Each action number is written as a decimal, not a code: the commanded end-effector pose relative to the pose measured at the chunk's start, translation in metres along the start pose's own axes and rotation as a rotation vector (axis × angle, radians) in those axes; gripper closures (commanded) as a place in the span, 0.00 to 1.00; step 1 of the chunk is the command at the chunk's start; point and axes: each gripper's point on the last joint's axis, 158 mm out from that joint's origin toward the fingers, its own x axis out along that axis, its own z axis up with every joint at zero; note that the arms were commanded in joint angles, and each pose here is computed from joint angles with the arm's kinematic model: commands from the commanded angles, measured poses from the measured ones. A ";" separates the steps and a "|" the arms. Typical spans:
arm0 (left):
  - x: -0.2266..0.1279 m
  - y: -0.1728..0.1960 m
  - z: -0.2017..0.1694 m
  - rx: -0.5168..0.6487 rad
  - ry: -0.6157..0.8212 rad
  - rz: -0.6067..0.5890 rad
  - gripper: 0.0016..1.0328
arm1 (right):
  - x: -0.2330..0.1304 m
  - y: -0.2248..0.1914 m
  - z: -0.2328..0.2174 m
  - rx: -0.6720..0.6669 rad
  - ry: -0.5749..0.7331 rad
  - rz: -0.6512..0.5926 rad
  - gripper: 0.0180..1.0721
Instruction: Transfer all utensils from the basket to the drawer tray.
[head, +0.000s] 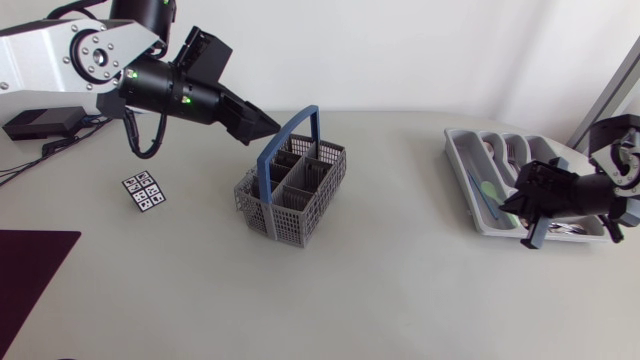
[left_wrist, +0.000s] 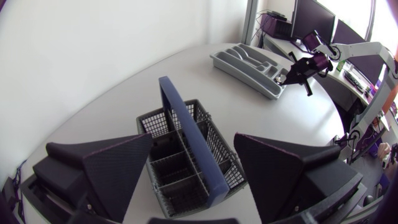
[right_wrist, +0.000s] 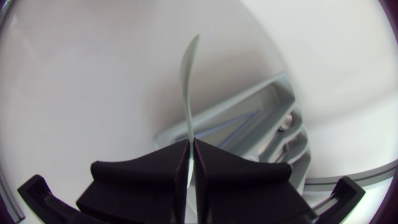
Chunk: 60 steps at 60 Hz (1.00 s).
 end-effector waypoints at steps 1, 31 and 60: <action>-0.006 0.005 -0.016 -0.005 0.027 0.013 0.11 | 0.002 -0.025 -0.032 -0.037 0.043 -0.052 0.94; -0.001 -0.007 -0.030 0.019 0.075 0.020 0.11 | 0.023 -0.077 -0.157 -0.151 0.231 -0.231 0.94; -0.015 -0.006 -0.055 0.032 0.138 0.035 0.11 | 0.011 -0.074 -0.164 -0.178 0.312 -0.264 0.15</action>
